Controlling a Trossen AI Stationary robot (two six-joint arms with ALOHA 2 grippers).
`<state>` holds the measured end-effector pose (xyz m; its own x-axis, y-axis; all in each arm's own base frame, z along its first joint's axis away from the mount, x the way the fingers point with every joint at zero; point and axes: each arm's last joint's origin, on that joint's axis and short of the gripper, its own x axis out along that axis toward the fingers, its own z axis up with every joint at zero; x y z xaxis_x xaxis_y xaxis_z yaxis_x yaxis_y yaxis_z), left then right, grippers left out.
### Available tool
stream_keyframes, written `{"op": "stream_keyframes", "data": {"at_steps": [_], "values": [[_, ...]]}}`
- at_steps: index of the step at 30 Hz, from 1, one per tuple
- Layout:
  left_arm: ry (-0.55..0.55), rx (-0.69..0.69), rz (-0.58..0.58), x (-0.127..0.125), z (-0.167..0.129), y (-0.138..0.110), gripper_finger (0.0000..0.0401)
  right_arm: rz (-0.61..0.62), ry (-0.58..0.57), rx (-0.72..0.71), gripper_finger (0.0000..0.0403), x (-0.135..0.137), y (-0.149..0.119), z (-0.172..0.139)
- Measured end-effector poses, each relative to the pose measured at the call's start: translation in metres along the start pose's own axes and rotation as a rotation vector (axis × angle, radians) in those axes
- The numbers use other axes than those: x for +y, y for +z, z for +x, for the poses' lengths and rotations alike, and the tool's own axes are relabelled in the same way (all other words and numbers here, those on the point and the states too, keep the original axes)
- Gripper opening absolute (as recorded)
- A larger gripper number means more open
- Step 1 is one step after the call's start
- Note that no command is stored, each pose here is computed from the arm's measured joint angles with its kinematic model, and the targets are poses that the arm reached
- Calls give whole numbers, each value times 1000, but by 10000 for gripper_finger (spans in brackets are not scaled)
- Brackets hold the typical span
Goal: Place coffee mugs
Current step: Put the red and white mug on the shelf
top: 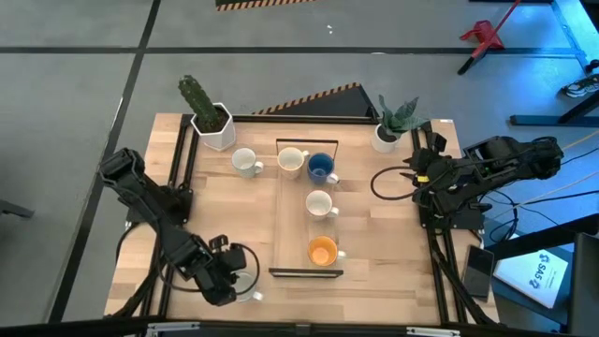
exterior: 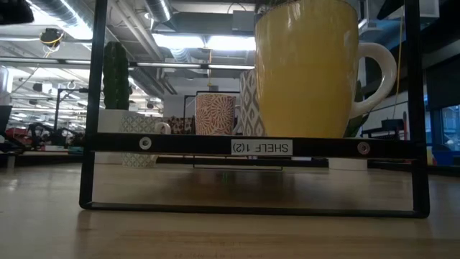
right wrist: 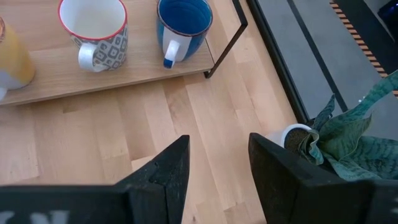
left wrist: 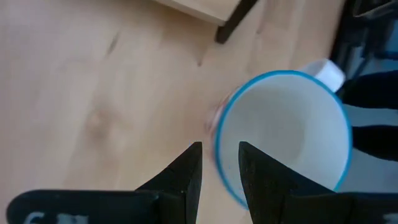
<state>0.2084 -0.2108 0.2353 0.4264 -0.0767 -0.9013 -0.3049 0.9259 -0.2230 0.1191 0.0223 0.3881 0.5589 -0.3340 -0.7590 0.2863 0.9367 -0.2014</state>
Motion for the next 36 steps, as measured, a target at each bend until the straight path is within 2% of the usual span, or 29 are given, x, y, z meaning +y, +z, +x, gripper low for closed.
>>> {"op": "stream_keyframes", "data": {"at_steps": [3,8,10,15,22,30,36], "values": [[-34,16,10,0,5,-1,98,0,0,0,150,0,0,0],[-21,68,15,2,15,0,96,-1,0,2,150,0,0,0],[-20,93,8,2,19,1,84,-2,-1,2,150,0,0,0],[-12,104,9,2,24,2,16,-5,-2,2,150,0,0,0],[-5,92,-26,3,22,2,15,-18,-3,2,150,0,0,0],[-81,69,-119,12,-12,7,14,-29,-4,2,150,0,0,0],[-58,72,-179,39,-50,9,14,-32,-25,-6,150,-1,0,0]]}}
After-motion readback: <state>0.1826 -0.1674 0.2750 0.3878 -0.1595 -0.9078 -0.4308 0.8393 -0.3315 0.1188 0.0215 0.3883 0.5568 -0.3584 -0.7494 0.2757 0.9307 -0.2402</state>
